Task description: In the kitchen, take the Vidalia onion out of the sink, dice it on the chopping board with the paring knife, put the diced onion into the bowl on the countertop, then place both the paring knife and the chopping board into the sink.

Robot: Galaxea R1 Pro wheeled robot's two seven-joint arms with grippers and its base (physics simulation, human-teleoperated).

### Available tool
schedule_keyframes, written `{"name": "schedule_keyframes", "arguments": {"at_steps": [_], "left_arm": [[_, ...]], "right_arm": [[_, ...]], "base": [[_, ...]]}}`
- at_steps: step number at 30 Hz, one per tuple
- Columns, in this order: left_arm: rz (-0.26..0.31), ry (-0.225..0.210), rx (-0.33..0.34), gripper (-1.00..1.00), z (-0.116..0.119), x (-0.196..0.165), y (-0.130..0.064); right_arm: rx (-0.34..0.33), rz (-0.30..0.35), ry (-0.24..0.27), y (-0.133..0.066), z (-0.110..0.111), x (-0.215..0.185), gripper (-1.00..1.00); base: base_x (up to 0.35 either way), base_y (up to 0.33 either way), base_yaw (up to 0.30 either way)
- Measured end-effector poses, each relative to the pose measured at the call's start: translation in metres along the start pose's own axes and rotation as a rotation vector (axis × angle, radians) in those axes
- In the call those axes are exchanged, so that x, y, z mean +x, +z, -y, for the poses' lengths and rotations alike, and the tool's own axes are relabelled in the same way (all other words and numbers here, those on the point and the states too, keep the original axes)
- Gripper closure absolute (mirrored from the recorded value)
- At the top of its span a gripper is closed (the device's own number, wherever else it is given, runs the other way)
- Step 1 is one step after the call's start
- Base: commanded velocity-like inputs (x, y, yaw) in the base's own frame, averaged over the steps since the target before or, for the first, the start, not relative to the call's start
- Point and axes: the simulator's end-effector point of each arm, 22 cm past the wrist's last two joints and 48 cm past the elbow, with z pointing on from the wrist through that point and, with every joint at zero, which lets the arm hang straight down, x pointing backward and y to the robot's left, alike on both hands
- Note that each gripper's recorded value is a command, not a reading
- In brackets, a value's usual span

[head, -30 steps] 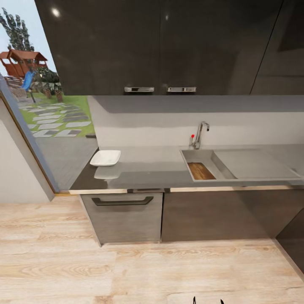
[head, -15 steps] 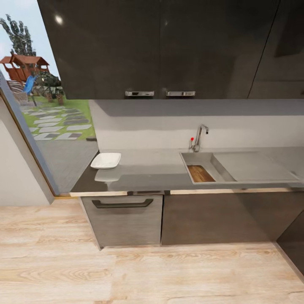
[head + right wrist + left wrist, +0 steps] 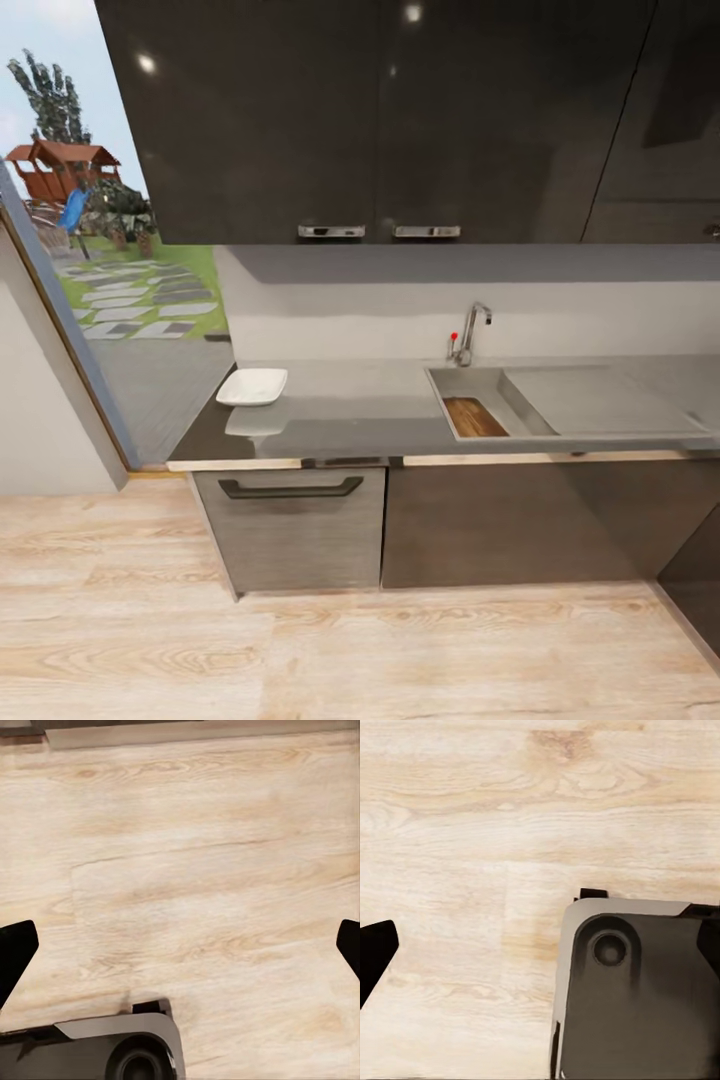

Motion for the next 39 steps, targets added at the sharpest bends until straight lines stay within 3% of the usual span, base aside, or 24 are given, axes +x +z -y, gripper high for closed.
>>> {"name": "schedule_keyframes", "arguments": {"at_steps": [7, 39], "left_arm": [[0.009, -0.002, -0.047, -1.0, -0.01, -0.004, 0.0], [0.057, -0.011, -0.049, -1.0, -0.01, -0.022, 0.0]], "right_arm": [[0.0, 0.019, 0.007, 0.001, -0.001, -0.006, -1.0], [-0.006, 0.071, 0.018, 0.005, -0.006, -0.025, -1.0]], "base": [[0.0, 0.0, 0.0], [0.0, 0.0, 0.0]]}}
